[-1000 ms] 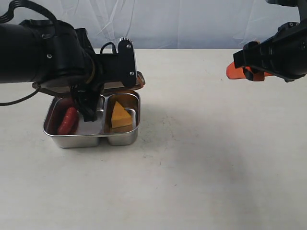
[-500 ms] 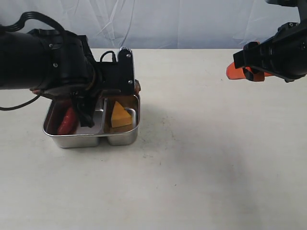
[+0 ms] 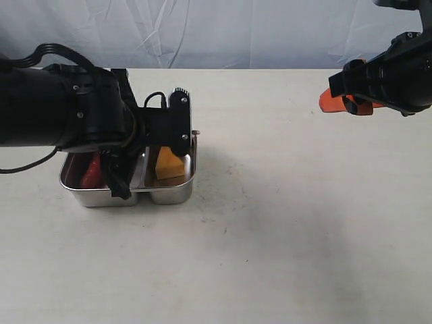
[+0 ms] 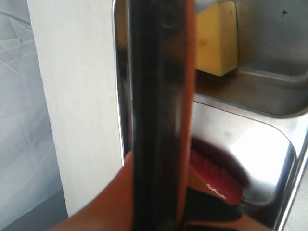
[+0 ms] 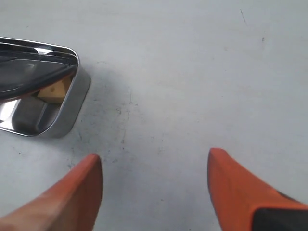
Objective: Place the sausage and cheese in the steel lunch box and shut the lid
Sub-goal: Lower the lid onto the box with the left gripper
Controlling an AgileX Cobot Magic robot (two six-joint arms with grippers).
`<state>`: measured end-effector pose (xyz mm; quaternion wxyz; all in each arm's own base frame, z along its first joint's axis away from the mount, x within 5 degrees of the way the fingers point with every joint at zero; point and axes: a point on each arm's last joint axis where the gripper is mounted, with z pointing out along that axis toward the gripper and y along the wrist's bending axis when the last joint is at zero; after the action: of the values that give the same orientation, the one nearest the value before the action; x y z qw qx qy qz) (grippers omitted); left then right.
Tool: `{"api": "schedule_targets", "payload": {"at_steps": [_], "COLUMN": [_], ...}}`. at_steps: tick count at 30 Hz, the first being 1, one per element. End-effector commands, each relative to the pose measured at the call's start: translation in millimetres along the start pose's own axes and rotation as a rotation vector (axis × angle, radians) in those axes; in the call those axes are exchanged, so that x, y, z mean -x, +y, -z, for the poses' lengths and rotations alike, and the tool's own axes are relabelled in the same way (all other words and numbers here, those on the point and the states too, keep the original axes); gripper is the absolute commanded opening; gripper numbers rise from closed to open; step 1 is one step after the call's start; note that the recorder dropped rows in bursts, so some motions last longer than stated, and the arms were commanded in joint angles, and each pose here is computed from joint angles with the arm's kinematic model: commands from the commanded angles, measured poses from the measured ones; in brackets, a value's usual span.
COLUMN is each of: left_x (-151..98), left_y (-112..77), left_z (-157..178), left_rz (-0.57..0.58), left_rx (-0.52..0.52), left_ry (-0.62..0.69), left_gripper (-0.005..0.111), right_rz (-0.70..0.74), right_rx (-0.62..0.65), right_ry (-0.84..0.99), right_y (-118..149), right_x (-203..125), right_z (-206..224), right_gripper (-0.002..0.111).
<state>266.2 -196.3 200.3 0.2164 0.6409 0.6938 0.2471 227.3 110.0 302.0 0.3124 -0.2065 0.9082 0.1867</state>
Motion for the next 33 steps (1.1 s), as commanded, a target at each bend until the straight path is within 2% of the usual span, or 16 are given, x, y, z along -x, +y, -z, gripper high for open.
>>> {"api": "schedule_targets", "payload": {"at_steps": [1, 7, 11, 25, 33], "left_x": [3, 3, 3, 0, 5], "left_y": [-15.7, -21.7, -24.5, -30.1, -28.4], "left_z": [0, 1, 1, 3, 2], "left_rz": [0.022, 0.045, 0.077, 0.109, 0.118], "left_rx": [-0.089, -0.153, -0.184, -0.245, -0.229], "left_ry": [0.009, 0.015, 0.023, 0.061, -0.001], "left_gripper": [0.011, 0.039, 0.049, 0.051, 0.051], "right_rz": [0.006, 0.002, -0.002, -0.01, -0.01], "right_rx": [-0.006, -0.003, 0.002, 0.017, 0.023], "right_ry": [-0.003, 0.004, 0.005, 0.027, 0.044], "right_y": [-1, -1, 0, 1, 2], "right_x": [0, -1, -1, -3, -5], "right_z": [2, 2, 2, 2, 2], "right_gripper": [0.061, 0.061, 0.061, 0.061, 0.061]}}
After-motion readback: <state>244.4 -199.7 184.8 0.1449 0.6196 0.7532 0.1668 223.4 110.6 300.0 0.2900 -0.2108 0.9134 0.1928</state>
